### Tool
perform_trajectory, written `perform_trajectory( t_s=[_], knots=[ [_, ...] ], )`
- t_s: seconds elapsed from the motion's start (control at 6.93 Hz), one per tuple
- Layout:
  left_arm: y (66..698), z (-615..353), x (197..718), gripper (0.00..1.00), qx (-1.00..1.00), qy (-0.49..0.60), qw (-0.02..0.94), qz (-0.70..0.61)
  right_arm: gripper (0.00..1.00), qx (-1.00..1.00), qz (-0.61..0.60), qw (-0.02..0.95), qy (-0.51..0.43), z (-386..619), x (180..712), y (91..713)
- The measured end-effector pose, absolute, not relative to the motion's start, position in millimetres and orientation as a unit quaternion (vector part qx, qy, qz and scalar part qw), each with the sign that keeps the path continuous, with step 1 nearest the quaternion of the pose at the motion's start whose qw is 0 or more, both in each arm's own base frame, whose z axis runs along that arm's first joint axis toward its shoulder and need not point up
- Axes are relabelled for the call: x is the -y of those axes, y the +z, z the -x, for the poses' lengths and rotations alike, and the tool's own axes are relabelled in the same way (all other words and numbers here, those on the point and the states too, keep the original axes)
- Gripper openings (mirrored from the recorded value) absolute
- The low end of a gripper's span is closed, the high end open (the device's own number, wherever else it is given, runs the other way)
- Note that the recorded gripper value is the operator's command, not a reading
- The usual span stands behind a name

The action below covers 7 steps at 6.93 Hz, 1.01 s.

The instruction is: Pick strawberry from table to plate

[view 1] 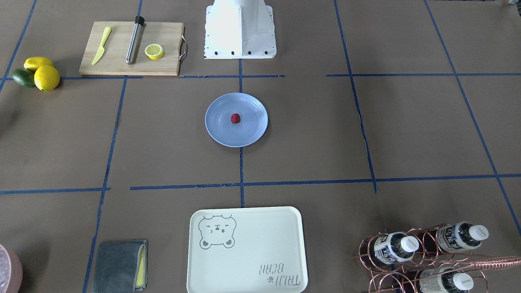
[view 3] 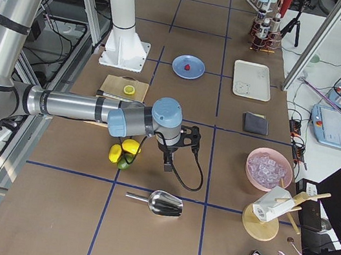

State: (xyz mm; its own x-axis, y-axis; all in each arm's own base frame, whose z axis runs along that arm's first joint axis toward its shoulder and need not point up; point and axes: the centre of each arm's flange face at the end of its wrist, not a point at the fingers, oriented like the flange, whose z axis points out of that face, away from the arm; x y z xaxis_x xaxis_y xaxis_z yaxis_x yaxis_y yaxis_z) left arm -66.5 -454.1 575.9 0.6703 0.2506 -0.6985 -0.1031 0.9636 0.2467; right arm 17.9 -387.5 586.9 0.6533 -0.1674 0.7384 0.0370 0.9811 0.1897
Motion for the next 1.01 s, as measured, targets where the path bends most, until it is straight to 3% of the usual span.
perform_trajectory(
  t_s=[1.01],
  knots=[
    [574.8,65.7,446.5,1.00,-0.395,0.098,0.908,-0.096,1.00,0.391,-0.055,0.917,-0.052,-13.2,398.4,573.3]
  ],
)
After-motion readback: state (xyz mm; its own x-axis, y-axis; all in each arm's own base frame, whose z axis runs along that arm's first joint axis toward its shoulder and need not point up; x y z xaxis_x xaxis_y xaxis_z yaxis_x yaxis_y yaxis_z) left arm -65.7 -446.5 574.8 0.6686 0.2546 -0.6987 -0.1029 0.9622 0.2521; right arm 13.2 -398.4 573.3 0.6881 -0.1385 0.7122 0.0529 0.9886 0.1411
